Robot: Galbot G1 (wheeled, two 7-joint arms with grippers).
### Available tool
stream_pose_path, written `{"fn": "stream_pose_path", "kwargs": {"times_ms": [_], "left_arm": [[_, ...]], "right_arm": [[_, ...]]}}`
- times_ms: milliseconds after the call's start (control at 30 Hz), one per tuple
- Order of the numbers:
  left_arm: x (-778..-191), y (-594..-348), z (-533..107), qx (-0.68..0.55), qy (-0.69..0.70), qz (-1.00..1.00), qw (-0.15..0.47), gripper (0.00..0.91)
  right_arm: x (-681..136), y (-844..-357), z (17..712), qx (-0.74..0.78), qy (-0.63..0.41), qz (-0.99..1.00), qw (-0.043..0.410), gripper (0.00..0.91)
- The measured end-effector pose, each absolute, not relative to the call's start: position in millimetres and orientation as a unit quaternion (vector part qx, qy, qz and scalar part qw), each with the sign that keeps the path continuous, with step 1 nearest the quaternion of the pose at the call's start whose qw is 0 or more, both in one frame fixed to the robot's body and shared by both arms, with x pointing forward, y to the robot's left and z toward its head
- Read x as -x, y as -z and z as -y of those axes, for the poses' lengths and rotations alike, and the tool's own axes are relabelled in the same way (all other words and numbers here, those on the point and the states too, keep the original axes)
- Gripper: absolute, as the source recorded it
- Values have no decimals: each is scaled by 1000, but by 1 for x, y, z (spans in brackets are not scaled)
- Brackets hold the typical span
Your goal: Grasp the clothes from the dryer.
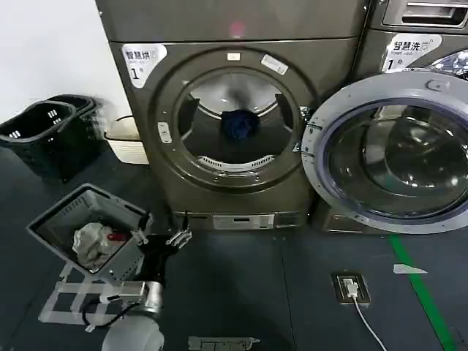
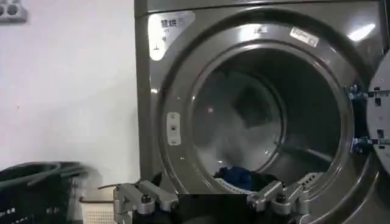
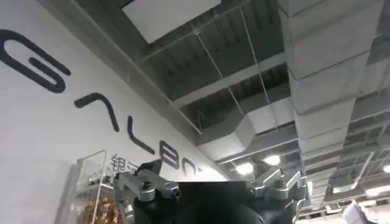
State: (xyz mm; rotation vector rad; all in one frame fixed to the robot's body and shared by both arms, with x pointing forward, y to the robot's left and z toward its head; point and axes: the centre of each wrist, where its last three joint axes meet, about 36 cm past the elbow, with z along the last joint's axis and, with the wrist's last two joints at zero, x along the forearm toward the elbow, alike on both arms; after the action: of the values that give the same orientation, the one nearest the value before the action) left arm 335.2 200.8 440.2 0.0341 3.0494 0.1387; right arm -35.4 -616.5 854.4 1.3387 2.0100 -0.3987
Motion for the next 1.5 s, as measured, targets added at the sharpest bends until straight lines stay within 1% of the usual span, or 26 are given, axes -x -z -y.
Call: {"fn": "stream_pose_path", "kwargs": {"times_ms": [600,1033,1500], "left_arm": [[-337,-443,-199,-20,-46,-997,54,907],[-339,-447,-199,-27,-46,-996,68,907],[-349,-446,-198,-25,-42,-996,75,907]], "right_arm": [[35,-847,615,-512,150,-773,342,907],[35,-850,611,-499,168,-774,352,907],[30,-854,605,-476,187,-777,368,907]]}}
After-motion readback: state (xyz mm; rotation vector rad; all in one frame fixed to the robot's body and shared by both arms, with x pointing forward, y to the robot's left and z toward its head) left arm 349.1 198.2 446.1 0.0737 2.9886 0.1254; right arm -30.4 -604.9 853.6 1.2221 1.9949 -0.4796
